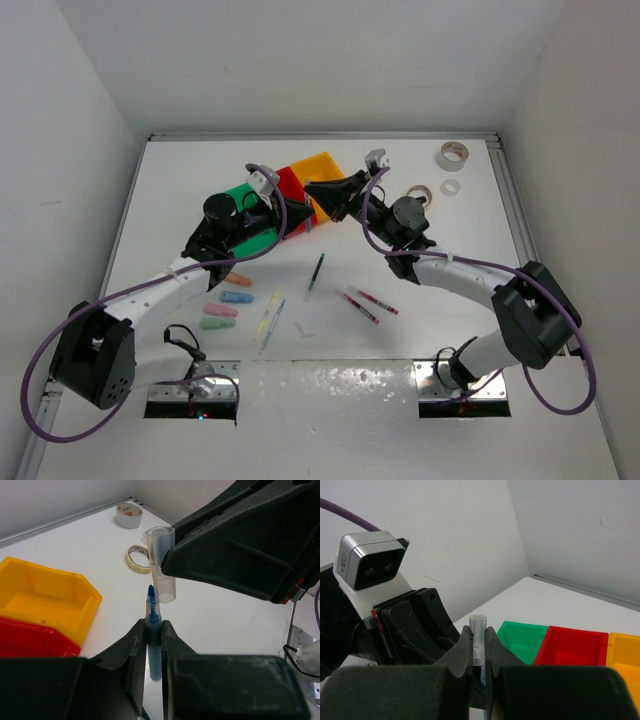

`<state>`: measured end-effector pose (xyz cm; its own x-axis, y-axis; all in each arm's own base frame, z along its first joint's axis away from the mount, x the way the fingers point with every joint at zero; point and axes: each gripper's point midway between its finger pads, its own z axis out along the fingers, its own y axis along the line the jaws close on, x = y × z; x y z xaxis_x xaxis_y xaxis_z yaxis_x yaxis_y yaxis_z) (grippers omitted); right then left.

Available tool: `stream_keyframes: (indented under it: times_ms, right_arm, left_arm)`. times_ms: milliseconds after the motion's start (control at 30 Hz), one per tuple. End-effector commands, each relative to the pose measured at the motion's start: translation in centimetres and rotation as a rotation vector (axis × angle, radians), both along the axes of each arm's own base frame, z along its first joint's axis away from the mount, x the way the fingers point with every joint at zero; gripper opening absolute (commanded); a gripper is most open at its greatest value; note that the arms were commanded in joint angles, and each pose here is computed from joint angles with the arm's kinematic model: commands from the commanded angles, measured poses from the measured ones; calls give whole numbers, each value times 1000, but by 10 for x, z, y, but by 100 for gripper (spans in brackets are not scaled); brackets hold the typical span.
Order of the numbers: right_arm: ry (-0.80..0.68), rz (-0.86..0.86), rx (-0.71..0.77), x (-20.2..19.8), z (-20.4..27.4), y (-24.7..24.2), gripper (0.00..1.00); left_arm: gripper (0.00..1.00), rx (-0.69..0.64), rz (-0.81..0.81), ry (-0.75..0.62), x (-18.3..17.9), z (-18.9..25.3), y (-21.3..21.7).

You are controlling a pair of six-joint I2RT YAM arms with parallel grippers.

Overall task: Sort the stationery into containers
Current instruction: Close the pen cap on the pen.

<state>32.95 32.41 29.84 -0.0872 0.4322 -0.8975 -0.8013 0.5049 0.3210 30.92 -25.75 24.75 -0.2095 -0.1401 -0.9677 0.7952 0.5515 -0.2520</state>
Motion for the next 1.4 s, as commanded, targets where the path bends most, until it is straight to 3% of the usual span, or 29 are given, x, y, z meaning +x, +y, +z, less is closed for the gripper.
stream_keyframes:
  times_ms: [0, 300, 933, 1167, 1367]
  right_arm:
    - [-106, -20, -3, 3, 31, 0, 0]
    - [-136, -19, -15, 1, 39, 0, 0]
    - [-20, 0, -62, -4, -21, 11, 0]
    - [5, -5, -153, -17, -61, 3, 0]
    - [10, 2, -287, -29, -103, 2, 0]
  left_arm:
    - [0, -34, -21, -76, -1, 25, -3]
    - [0, -33, -21, -81, -1, 26, -3]
    - [0, -47, 25, -61, 3, 25, 2]
    - [0, -73, 65, -34, 8, 26, 12]
    - [0, -37, -85, -225, -12, 46, -3]
